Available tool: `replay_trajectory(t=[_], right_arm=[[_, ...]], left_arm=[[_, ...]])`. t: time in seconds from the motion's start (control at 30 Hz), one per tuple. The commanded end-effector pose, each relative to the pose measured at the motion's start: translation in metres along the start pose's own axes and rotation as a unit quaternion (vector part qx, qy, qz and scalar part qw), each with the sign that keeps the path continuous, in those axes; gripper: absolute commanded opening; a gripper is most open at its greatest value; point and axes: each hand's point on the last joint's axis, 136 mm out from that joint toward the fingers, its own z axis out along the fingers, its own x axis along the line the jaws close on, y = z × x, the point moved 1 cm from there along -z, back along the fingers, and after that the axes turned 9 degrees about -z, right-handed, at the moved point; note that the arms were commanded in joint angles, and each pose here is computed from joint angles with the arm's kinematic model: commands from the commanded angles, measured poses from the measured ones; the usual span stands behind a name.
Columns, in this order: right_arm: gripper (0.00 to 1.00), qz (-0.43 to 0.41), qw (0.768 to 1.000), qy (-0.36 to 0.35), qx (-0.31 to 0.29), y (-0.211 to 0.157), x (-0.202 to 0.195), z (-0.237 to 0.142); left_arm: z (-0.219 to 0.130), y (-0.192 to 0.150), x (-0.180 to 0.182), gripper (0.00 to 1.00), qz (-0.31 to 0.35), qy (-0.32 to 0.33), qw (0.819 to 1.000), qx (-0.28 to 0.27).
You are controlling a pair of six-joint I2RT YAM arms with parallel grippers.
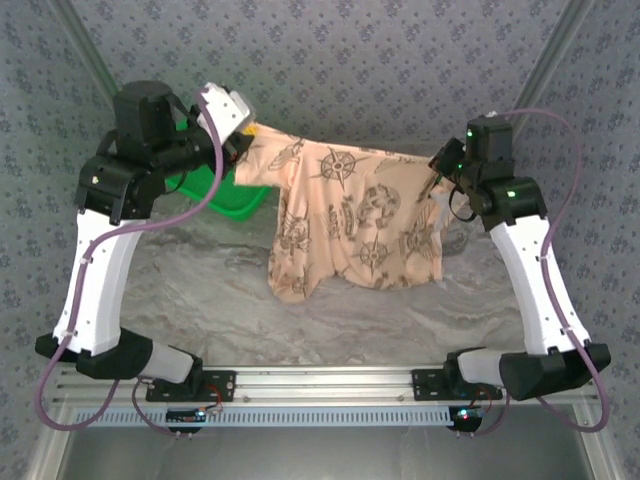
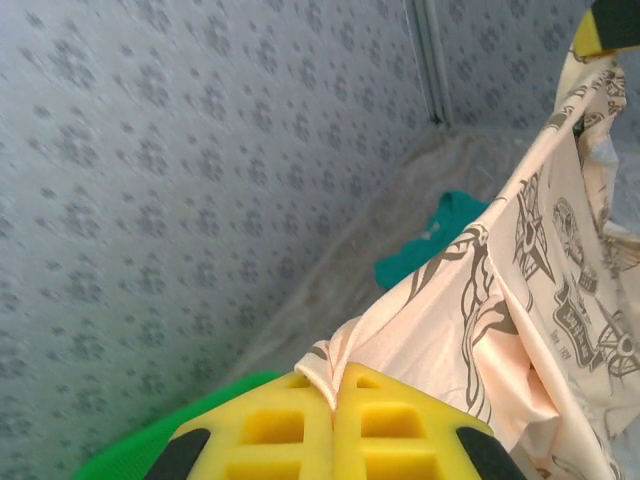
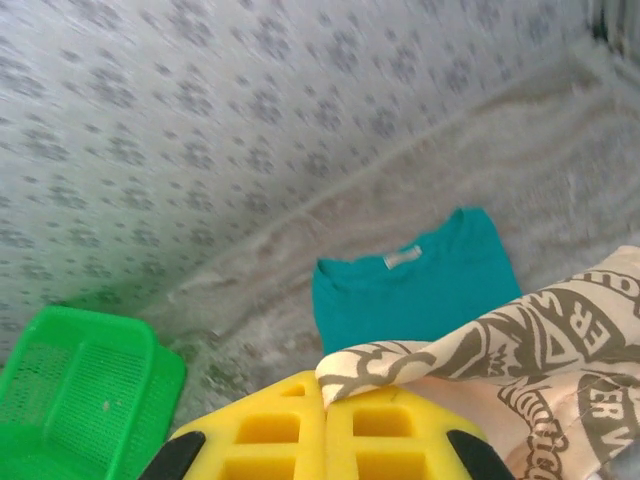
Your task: Fold the inside-out t-shirt
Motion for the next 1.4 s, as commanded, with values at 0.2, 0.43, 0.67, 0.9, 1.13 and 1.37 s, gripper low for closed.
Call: replay_trajectory(t=[0.2, 0.43, 0.67, 0.9, 1.13, 1.37], right_arm=[[0.00, -0.067, 0.989, 0.056, -0.119, 0.037, 0.014, -0.146], [0.00, -0.051, 0.978, 0.109, -0.169, 0.050, 0.018, -0.214], [0.00, -0.049, 0.980, 0.060, -0.183, 0.068, 0.018, -0.198], [0.00, -0.074, 0.989, -0.009, -0.129, 0.069, 0.021, -0.105], [0.00, -0.052, 0.995, 0.005, -0.082, 0.083, 0.025, -0.004], [0.00, -0.066, 0.989, 0.058, -0.121, 0.131, 0.053, -0.013]], left_arm=[[-0.099, 0.035, -0.057, 0.00, 0.056, -0.059, 0.993, -0.082], [-0.170, 0.087, -0.078, 0.00, 0.056, -0.076, 0.975, -0.200], [-0.130, 0.096, -0.048, 0.00, 0.054, -0.034, 0.982, -0.178], [-0.035, 0.056, 0.013, 0.00, 0.041, 0.019, 0.996, -0.073], [0.025, 0.042, 0.074, 0.00, 0.057, 0.074, 0.995, -0.037], [0.012, 0.079, 0.084, 0.00, 0.117, 0.093, 0.983, -0.106]])
